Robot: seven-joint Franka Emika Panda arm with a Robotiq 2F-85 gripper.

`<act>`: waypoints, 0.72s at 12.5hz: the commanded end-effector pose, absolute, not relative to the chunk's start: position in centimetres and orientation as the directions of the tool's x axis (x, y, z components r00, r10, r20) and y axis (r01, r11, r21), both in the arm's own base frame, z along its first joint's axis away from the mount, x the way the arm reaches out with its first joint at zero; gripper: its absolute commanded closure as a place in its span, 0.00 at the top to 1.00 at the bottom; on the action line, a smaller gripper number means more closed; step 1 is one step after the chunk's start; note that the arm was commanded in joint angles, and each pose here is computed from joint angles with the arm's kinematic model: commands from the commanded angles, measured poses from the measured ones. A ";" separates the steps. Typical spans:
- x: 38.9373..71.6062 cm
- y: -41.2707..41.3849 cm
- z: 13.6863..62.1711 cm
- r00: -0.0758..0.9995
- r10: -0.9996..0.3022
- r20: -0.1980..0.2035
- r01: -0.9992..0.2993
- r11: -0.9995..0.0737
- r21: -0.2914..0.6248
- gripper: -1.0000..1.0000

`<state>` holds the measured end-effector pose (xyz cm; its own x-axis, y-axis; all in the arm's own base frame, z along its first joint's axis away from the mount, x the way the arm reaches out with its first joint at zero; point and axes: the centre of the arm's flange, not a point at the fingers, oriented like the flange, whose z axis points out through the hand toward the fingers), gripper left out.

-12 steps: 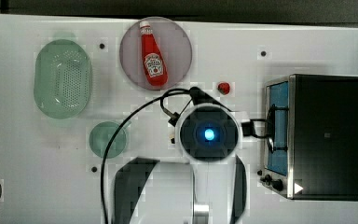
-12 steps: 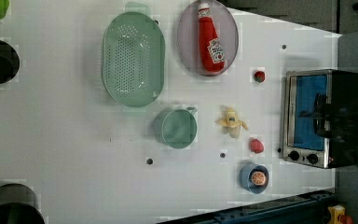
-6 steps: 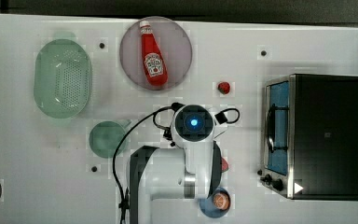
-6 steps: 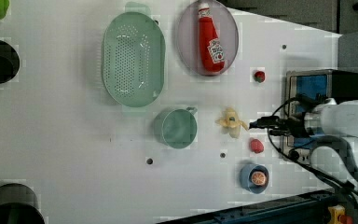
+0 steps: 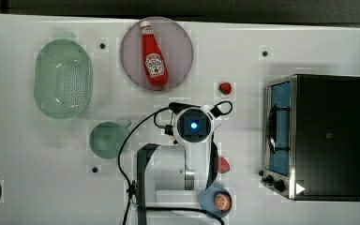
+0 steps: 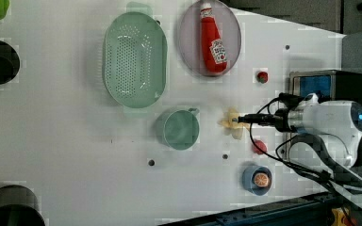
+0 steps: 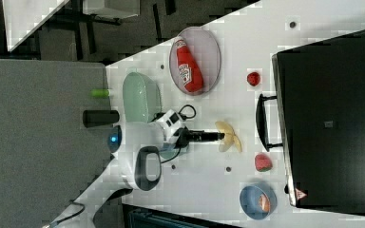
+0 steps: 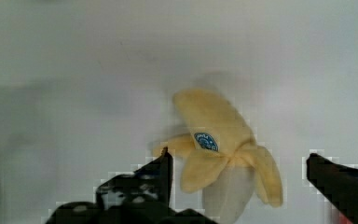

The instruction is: Pick Banana and place it in mug.

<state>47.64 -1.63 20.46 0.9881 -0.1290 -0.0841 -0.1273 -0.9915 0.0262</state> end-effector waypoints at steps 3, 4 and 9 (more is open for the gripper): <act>47.1 -2.5 15.7 0.993 -0.080 -0.085 -0.078 -0.996 0.031 1.00; 47.1 -2.4 15.4 0.994 -0.077 -0.075 -0.075 -0.997 0.029 0.96; 47.0 -2.4 15.7 0.995 -0.082 -0.053 -0.081 -0.996 0.027 0.36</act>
<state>46.07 -2.23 14.53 0.9881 -0.1037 -0.1136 -0.1003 -0.9943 0.0353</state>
